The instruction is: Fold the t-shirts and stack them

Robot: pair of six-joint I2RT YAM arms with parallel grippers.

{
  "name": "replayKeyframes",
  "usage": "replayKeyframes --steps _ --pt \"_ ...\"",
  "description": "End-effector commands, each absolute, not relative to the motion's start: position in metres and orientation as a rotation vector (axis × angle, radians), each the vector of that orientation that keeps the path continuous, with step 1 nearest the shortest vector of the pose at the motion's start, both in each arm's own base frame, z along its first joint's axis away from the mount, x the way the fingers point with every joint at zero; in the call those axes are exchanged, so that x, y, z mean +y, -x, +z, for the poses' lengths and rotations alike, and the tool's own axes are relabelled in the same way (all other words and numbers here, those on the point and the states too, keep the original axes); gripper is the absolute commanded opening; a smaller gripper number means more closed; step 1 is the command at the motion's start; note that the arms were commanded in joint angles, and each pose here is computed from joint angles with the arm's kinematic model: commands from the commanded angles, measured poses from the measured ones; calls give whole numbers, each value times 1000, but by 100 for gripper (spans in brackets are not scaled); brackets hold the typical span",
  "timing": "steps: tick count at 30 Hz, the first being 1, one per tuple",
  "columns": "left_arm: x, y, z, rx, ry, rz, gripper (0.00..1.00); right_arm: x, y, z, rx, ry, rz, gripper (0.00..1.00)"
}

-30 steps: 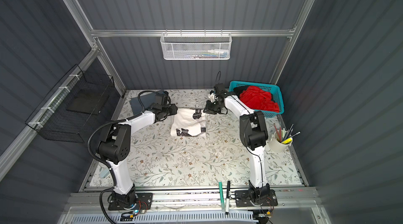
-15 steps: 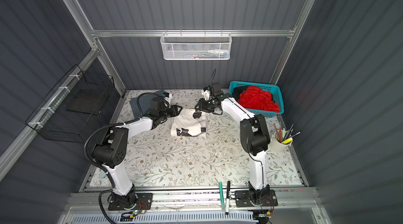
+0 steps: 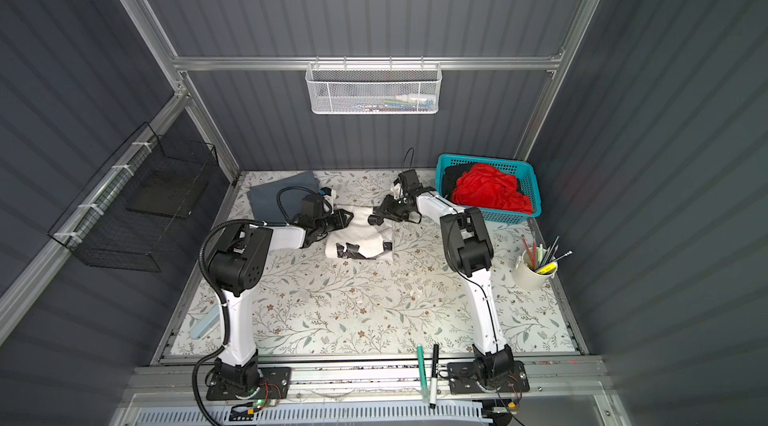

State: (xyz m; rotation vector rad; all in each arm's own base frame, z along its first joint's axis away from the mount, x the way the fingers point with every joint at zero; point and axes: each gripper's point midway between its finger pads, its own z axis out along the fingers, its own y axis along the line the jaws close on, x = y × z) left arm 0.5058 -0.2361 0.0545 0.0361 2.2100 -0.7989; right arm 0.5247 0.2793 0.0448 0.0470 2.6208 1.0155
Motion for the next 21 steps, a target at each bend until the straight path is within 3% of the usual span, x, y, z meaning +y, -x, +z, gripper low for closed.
replayKeyframes --steps 1,6,9,15,19,21 --pt "-226 -513 62 2153 -41 -723 34 266 -546 47 2579 -106 949 42" --pt "-226 -506 83 2125 -97 -714 33 259 -548 49 2598 -98 947 41" --pt "-228 -490 110 2117 -147 -748 32 254 -534 80 2541 -45 916 42" --pt "-251 -435 137 2206 -102 -1079 33 256 -481 140 2446 -49 1077 46" --pt "-268 -410 123 2242 -107 -1198 32 291 -452 138 2485 -22 1348 46" --pt "-269 -405 115 2262 -91 -1187 32 300 -443 119 2541 -39 1342 46"
